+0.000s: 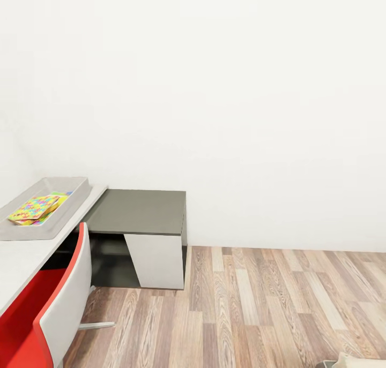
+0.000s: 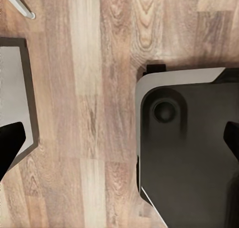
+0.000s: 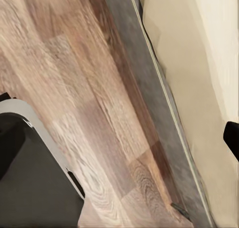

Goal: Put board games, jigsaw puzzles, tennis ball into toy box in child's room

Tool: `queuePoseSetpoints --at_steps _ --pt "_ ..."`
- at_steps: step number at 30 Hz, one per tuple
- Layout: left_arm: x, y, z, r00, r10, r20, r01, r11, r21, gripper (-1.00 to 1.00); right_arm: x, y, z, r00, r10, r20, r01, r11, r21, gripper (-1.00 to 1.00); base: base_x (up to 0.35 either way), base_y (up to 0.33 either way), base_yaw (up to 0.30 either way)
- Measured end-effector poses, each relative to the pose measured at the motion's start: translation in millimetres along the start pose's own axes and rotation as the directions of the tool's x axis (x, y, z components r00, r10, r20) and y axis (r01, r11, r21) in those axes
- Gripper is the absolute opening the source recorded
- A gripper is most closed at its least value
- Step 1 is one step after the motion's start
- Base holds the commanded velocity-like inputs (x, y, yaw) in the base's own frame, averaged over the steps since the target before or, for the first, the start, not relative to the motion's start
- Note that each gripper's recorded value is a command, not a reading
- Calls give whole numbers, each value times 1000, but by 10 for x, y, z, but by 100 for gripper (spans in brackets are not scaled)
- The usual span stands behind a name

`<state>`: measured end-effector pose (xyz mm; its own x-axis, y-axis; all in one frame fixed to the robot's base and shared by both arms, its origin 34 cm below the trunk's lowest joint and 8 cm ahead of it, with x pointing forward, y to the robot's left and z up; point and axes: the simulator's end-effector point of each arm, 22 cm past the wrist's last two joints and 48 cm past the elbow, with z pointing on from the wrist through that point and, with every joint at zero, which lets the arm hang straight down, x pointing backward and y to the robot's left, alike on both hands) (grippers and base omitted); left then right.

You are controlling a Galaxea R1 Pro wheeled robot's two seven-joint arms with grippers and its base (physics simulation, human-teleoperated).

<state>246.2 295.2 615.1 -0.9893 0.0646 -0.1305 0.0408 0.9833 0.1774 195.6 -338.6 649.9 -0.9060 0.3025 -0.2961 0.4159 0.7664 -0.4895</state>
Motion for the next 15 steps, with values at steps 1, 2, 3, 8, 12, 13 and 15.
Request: queuePoseSetpoints --at_steps 1,2,3,8,12,13,15 --pt "0 -3 0 1000 0 0 0 1000 1 100 22 -13 0 1000 -2 -4 2 1000 2 100 0 0 0" --pt "0 -4 0 1000 1 0 -1 1000 1 100 30 -18 0 1000 -4 -5 4 1000 3 100 0 0 0" --pt "-1 -7 -1 1000 1 0 -1 1000 1 100 36 -21 0 1000 -4 -6 4 1000 3 100 0 0 0" --pt "-2 -26 -3 1000 1 0 -1 1000 4 100 55 -36 2 1000 -6 -10 6 1000 5 100 0 0 0" --pt "-1 -20 -2 1000 1 0 -1 1000 3 100 59 -35 1 1000 -7 -10 7 1000 5 100 0 0 0" --pt "-1 -15 -2 1000 1 0 -1 1000 3 100 59 -35 1 1000 -7 -10 7 1000 5 100 0 0 0" --pt "-1 -12 -1 1000 1 0 -1 1000 2 100 60 -35 0 1000 -7 -10 7 1000 5 100 0 0 0"
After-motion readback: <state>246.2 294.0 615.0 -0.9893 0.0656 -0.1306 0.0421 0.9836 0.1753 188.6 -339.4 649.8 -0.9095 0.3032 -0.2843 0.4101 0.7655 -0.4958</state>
